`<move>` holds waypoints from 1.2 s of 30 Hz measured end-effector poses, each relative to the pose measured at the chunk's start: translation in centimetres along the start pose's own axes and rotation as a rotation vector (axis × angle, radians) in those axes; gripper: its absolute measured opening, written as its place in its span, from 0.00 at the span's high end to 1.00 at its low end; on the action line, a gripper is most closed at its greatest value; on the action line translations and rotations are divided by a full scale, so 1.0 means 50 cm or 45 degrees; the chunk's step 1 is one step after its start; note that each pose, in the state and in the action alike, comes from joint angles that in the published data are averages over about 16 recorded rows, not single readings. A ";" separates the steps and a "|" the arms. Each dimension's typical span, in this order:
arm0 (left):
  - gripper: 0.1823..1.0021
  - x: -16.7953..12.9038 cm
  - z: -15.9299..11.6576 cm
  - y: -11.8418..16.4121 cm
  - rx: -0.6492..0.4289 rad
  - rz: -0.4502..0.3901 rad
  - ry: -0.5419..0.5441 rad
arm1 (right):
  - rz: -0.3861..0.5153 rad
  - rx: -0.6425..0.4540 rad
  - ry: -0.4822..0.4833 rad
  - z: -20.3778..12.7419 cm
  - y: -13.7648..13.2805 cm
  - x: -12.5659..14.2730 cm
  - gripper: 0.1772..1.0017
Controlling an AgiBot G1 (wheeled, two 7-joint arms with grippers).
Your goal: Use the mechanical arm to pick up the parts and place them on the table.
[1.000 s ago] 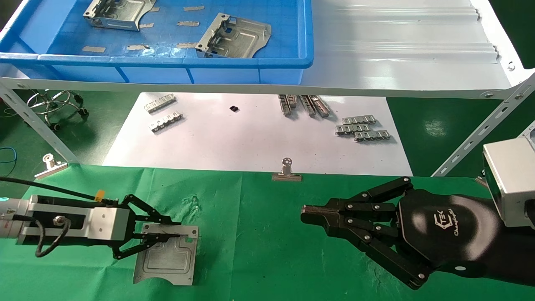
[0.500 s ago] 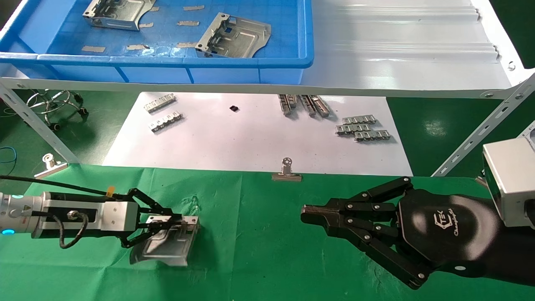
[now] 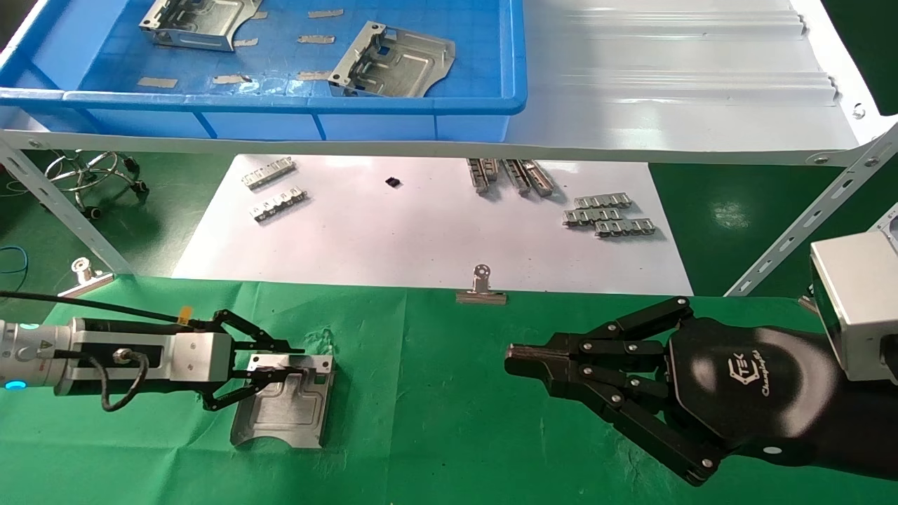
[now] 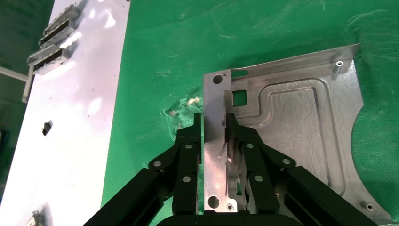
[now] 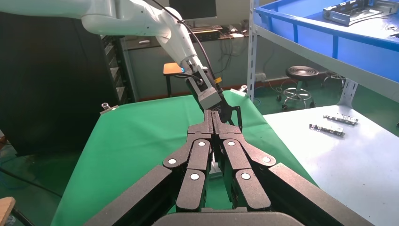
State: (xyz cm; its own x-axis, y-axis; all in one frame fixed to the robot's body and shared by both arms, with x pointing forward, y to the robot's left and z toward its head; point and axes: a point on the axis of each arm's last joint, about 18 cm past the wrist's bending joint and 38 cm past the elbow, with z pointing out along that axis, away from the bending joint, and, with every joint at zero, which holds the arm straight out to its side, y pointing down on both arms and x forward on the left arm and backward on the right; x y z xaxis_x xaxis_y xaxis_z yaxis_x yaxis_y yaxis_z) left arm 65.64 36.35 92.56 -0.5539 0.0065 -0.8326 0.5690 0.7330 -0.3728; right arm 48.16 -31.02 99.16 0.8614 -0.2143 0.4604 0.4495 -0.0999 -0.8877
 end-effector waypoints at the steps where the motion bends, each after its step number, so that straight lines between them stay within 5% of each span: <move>1: 0.88 -0.001 0.000 0.000 0.001 0.000 -0.002 | 0.000 0.000 0.000 0.000 0.000 0.000 0.98; 12: 0.68 -0.008 -0.024 -0.021 0.075 -0.029 -0.009 | 0.000 0.000 0.000 0.000 0.000 0.000 0.98; 36: 0.10 0.004 -0.048 -0.104 0.397 -0.326 -0.054 | 0.000 0.000 0.000 0.000 0.000 0.000 0.93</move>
State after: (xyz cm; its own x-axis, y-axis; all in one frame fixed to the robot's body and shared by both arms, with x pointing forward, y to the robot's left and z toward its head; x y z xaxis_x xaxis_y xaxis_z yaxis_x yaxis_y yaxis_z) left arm 61.11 34.18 95.31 -0.6798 -0.1825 -0.7103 0.5765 0.4657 -0.6714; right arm 48.16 -31.02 99.16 0.8614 -0.2143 0.4604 0.4495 -0.0999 -0.8877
